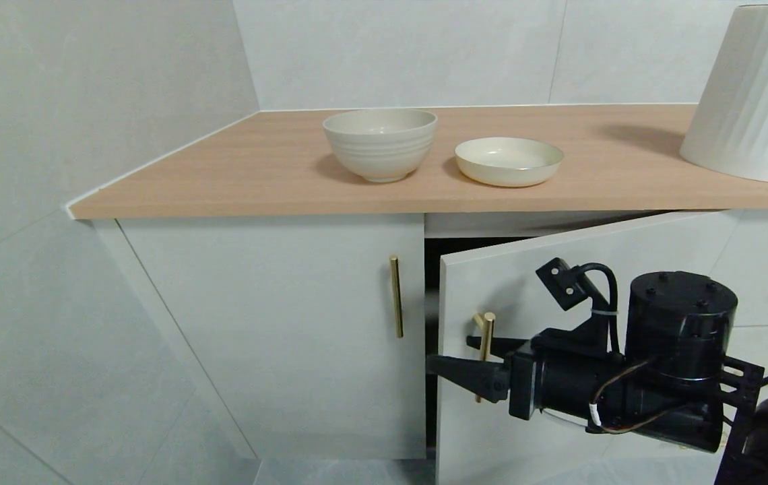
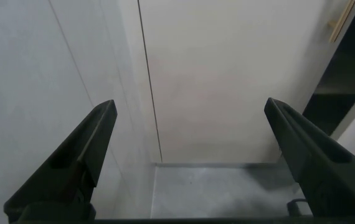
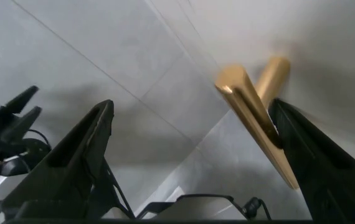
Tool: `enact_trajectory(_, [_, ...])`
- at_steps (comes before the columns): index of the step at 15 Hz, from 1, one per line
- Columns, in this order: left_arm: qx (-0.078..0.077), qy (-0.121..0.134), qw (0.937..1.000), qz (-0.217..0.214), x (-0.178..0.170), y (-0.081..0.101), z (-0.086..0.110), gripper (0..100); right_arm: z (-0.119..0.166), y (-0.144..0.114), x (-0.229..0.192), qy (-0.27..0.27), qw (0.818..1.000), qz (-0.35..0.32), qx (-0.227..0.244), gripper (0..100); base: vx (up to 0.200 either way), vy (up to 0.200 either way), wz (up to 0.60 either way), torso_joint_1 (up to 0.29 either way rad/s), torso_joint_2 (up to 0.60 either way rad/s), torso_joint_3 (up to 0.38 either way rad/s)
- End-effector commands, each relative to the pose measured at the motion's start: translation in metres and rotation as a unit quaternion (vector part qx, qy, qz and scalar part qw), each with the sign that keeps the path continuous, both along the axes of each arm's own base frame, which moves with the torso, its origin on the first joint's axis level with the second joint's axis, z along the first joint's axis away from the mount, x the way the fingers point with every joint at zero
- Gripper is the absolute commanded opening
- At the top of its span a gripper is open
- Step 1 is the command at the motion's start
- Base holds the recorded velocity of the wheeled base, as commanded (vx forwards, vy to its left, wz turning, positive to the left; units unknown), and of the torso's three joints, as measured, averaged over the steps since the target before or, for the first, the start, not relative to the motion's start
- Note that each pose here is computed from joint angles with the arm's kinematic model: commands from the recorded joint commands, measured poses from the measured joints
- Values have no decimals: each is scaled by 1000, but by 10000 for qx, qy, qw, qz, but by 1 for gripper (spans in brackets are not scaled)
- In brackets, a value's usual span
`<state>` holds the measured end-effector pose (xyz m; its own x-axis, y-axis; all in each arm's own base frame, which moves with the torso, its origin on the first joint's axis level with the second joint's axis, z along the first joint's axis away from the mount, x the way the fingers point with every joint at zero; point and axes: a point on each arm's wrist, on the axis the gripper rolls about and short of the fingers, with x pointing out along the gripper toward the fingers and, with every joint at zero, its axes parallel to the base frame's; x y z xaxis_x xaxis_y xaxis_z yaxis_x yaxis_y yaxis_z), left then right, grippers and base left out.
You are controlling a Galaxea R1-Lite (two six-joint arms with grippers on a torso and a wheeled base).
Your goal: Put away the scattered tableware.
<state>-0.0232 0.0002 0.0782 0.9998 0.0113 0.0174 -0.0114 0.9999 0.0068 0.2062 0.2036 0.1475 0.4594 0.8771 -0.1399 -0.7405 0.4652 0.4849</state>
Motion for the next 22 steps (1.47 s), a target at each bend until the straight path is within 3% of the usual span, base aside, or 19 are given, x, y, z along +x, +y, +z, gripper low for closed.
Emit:
enact_trajectory(1, [-215,-405,9989,-69,-5,0,17,100,6,-3,-3,-71,10000,6,68,100,0,0,0,0,0,0])
enact_trajectory(2, [-395,-634,9968,-289,-11,-1,32,100,6,-3,-3,-70,10000,13,69,100,0,0,0,0,0,0])
enact_trajectory(3, [-490,-682,9952,-499,-14,-2,40,100,5,-3,-3,-64,10000,13,64,100,0,0,0,0,0,0])
enact_trajectory(4, [-577,-386,9904,-1194,-17,-4,52,100,6,-3,-4,-64,10000,21,64,100,0,0,0,0,0,0])
enact_trajectory(5, [-596,-106,9799,-1899,-17,-6,64,100,6,-3,-4,-64,10000,21,64,100,0,0,0,0,0,0])
enact_trajectory(6, [-629,211,9652,-2531,-10,-8,77,100,5,-3,-4,-59,10000,21,59,100,0,0,0,0,0,0])
enact_trajectory(9, [-880,962,9459,-2971,30,-12,124,100,5,-3,-4,-58,10000,29,59,100,0,0,0,0,0,0])
enact_trajectory(10, [-982,1353,9340,-3156,58,-15,140,100,5,-2,-4,-58,10000,36,59,100,0,0,0,0,0,0])
enact_trajectory(11, [-1040,1671,9220,-3333,83,-17,146,100,5,-2,-5,-58,9999,59,59,100,0,0,0,0,0,0])
enact_trajectory(13, [-1110,1932,9103,-3489,126,-21,153,100,4,-1,-5,-42,10000,67,43,100,0,0,0,0,0,0])
enact_trajectory(15, [-1170,2198,8838,-3961,171,-36,144,100,2,0,-4,-8,10000,67,12,100,0,0,0,0,0,0])
enact_trajectory(16, [-1146,2284,8743,-4126,187,-45,137,100,1,0,-4,-3,10000,67,6,100,0,0,0,0,0,0])
enact_trajectory(17, [-1126,2461,8603,-4320,202,-57,127,100,1,0,-4,-8,10000,67,12,100,0,0,0,0,0,0])
enact_trajectory(19, [-1118,3065,8262,-4594,216,-79,97,100,1,1,-4,-3,10000,67,6,100,0,0,0,0,0,0])
enact_trajectory(21, [-1076,3306,8090,-4739,224,-93,73,100,1,1,-4,-3,10000,67,6,100,0,0,0,0,0,0])
enact_trajectory(22, [-1038,3194,8114,-4784,230,-98,64,100,1,1,-4,-2,10000,75,7,100,0,0,0,0,0,0])
